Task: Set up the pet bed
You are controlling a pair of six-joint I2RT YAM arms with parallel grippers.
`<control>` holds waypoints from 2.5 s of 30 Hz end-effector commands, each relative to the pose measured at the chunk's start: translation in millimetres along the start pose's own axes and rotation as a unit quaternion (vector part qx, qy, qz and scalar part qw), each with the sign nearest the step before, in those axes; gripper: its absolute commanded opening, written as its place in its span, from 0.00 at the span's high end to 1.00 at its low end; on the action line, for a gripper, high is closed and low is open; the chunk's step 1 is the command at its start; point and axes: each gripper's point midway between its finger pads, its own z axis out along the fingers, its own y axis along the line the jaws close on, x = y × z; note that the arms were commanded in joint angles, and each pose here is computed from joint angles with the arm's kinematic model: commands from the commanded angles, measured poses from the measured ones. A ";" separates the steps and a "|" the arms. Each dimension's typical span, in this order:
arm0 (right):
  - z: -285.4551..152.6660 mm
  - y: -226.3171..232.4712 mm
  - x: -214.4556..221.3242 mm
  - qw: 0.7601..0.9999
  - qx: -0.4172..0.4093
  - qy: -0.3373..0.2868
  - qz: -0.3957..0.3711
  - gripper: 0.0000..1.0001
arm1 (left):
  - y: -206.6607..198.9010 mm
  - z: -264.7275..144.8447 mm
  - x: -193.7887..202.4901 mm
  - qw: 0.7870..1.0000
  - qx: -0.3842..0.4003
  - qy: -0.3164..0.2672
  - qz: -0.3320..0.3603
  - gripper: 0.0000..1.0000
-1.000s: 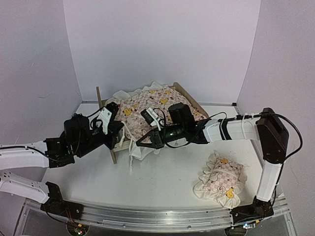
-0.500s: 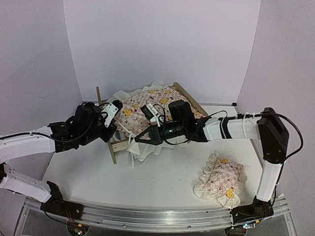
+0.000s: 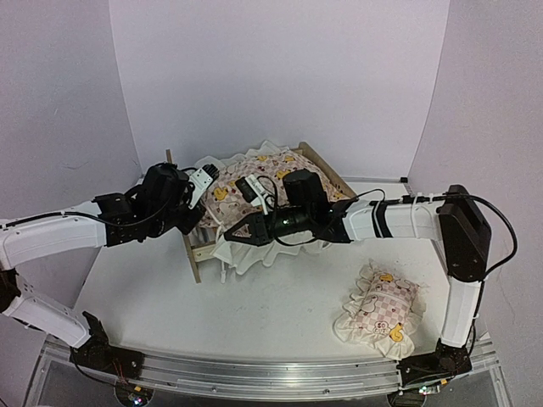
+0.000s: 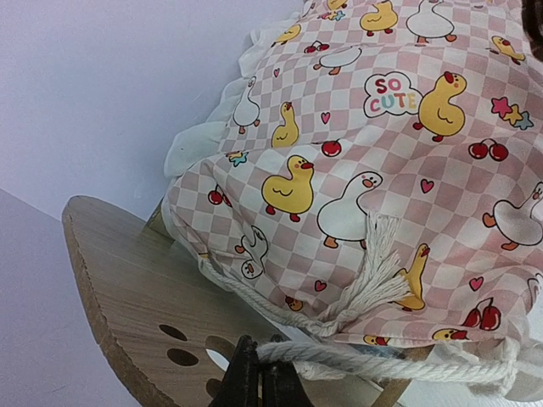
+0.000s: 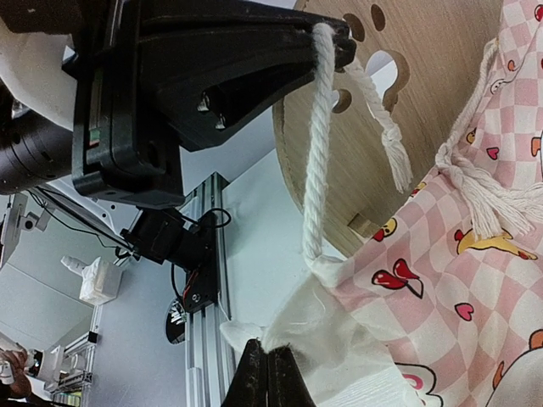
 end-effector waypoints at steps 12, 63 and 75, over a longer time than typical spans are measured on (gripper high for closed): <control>4.3 19.6 -32.4 0.999 -0.017 -0.034 -0.026 1.00 | -4.1 3.7 21.3 0.999 0.000 0.031 -0.041 0.82; 79.9 6.2 -27.4 0.992 0.045 0.059 -0.105 0.98 | 54.3 -38.2 92.3 0.823 0.208 -0.109 -0.517 0.16; 84.6 -30.3 -40.4 0.990 0.139 0.029 -0.025 0.89 | 40.6 -74.9 44.2 0.829 0.200 -0.126 -0.507 0.07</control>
